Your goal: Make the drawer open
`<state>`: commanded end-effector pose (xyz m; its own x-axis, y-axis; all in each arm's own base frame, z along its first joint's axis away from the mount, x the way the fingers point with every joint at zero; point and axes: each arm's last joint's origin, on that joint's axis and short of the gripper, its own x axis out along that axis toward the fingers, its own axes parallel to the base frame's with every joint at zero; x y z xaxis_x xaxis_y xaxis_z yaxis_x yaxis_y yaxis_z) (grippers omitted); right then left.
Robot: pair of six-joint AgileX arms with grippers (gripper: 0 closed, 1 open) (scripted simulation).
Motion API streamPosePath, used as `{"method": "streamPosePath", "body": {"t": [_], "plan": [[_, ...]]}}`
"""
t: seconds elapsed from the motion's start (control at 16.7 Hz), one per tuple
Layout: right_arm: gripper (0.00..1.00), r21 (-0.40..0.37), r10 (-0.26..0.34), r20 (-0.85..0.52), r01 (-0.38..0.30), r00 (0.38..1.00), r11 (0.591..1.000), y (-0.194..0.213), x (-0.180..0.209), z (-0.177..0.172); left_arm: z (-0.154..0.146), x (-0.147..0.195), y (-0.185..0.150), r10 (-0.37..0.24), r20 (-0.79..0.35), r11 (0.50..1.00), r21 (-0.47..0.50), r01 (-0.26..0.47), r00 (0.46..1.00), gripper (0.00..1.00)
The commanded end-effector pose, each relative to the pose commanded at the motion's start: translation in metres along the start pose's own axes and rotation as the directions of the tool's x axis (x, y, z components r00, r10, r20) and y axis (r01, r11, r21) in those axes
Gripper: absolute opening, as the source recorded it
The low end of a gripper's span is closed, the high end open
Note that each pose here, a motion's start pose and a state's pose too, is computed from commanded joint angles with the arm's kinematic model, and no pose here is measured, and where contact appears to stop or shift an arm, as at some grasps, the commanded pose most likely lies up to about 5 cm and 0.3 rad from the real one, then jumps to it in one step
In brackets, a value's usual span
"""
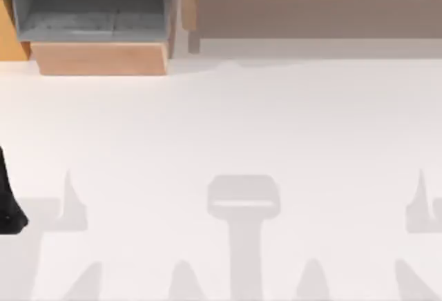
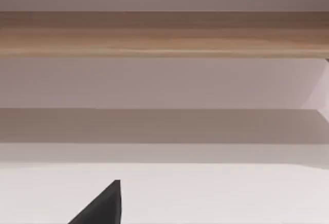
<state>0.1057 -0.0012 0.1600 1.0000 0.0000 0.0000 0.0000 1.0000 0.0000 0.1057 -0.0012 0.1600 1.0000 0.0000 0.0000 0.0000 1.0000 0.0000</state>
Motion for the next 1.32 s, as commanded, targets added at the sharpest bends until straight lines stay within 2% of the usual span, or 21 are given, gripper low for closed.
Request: {"method": "streamPosePath", "body": {"t": [0.24, 0.54, 0.9, 1.14, 1.32], "plan": [[1.00, 0.000, 0.000, 0.000, 0.000, 1.000, 1.000, 0.000, 0.000, 0.000, 0.007, 0.001, -0.001, 0.003, 0.014, 1.000, 0.001, -0.003, 1.000, 1.00], [1.00, 0.000, 0.000, 0.000, 0.000, 1.000, 1.000, 0.000, 0.000, 0.000, 0.044, 0.017, -0.012, 0.006, 0.039, 1.000, -0.004, -0.006, 0.999, 1.00], [1.00, 0.000, 0.000, 0.000, 0.000, 1.000, 1.000, 0.000, 0.000, 0.000, 0.082, 0.072, -0.051, 0.000, 0.022, 1.000, -0.011, 0.000, 1.000, 1.00], [1.00, 0.000, 0.000, 0.000, 0.000, 1.000, 1.000, 0.000, 0.000, 0.000, 0.084, 0.111, -0.089, -0.002, 0.004, 1.000, -0.004, 0.002, 1.000, 1.00], [1.00, 0.000, 0.000, 0.000, 0.000, 1.000, 1.000, 0.000, 0.000, 0.000, 0.080, 0.127, -0.110, 0.000, -0.002, 1.000, 0.000, 0.000, 1.000, 1.00]]}}
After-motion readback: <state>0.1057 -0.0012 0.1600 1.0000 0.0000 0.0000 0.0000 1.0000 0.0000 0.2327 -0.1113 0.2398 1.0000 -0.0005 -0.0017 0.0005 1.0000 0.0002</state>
